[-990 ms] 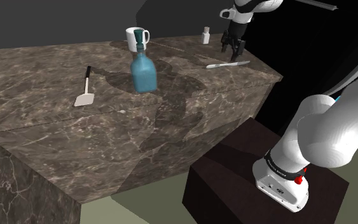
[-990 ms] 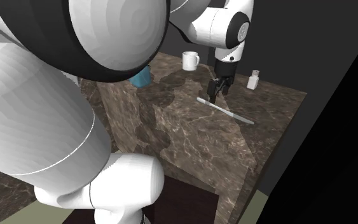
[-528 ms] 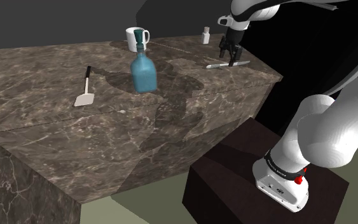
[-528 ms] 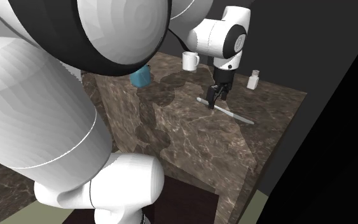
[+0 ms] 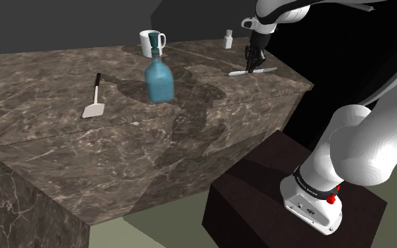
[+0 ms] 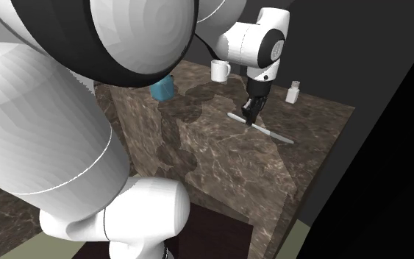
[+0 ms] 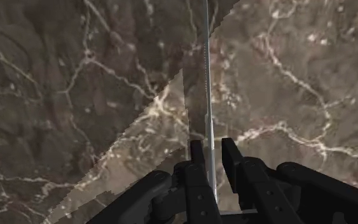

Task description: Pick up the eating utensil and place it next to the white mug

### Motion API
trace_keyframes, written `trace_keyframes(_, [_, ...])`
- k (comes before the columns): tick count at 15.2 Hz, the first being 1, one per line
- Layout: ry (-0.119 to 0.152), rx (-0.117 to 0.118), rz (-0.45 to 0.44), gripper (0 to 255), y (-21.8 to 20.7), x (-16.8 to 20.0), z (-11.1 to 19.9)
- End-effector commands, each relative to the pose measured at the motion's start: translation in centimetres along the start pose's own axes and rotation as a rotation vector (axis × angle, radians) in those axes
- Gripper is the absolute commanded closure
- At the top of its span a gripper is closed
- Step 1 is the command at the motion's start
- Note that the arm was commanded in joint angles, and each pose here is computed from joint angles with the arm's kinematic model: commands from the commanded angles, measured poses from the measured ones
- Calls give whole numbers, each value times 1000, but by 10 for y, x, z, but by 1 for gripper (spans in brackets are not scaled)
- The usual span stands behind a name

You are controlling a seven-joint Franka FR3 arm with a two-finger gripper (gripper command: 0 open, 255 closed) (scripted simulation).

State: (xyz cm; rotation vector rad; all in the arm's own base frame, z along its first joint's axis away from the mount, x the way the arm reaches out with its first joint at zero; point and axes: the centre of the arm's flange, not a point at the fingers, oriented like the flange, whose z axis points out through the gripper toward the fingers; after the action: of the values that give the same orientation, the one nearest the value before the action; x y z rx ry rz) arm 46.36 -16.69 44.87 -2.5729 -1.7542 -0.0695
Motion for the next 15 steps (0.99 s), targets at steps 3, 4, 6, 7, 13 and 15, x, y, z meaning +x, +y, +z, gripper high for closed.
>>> trace_keyframes(3, [0,0,0,255,0,0,0])
trace_keyframes(4, [0,0,0,255,0,0,0])
trace_keyframes(6, [0,0,0,255,0,0,0])
trace_keyframes(7, [0,0,0,255,0,0,0])
trace_keyframes(13, [0,0,0,255,0,2,-32])
trace_keyframes(15, [0,0,0,255,0,2,-42])
